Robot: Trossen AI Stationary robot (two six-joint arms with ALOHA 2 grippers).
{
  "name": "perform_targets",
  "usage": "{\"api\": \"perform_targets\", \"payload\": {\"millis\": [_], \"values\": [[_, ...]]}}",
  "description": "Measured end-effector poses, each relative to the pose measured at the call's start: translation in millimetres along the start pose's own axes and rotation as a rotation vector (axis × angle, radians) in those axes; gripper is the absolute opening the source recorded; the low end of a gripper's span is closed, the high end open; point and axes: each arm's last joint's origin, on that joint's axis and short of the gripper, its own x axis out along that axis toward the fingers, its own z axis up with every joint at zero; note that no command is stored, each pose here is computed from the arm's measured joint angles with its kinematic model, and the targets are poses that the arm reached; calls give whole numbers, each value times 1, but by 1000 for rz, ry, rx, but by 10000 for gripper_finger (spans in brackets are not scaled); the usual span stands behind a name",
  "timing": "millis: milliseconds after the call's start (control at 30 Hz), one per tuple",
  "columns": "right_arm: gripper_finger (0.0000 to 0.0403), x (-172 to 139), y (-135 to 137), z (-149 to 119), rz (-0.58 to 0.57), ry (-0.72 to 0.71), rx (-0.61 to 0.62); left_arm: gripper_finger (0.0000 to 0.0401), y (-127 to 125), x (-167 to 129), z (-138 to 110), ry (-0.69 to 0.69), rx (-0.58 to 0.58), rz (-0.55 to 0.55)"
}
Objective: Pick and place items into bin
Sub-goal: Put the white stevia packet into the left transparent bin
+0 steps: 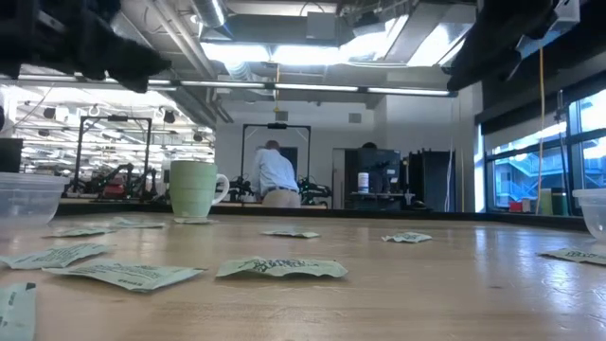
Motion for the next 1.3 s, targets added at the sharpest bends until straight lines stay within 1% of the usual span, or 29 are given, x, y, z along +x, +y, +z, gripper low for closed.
{"api": "perform_targets", "payload": {"millis": [133, 200, 267, 367, 467, 533, 667, 733, 800, 1000, 1200, 1300], "values": [[161, 9, 1, -2, -25, 23, -11, 127, 5, 15, 9, 314, 29, 202], [161, 13, 1, -3, -47, 26, -14, 127, 8, 24, 12, 463, 48, 272], [161, 18, 1, -4, -64, 34, -17, 127, 9, 36, 16, 566, 57, 286], [161, 23, 1, -5, -80, 47, -20, 124, 11, 57, 17, 669, 70, 252], [161, 27, 0, -6, -93, 59, -23, 113, 17, 78, 13, 749, 48, 227], [161, 28, 0, -6, -96, 62, -22, 104, 22, 90, 10, 795, 37, 234], [161, 29, 0, -7, -98, 64, -23, 90, 32, 108, -5, 896, -1, 261], [161, 29, 0, -7, -98, 65, -24, 88, 37, 113, -13, 943, -34, 243], [161, 29, 0, -7, -98, 65, -24, 88, 40, 117, -22, 985, -68, 226], [161, 29, 0, -7, -98, 65, -26, 94, 50, 124, -44, 1074, -118, 261], [161, 29, 0, -7, -98, 65, -26, 90, 57, 128, -54, 1109, -144, 274], [161, 29, 0, -7, -98, 65, -26, 84, 58, 128, -57, 1117, -168, 249]]}}
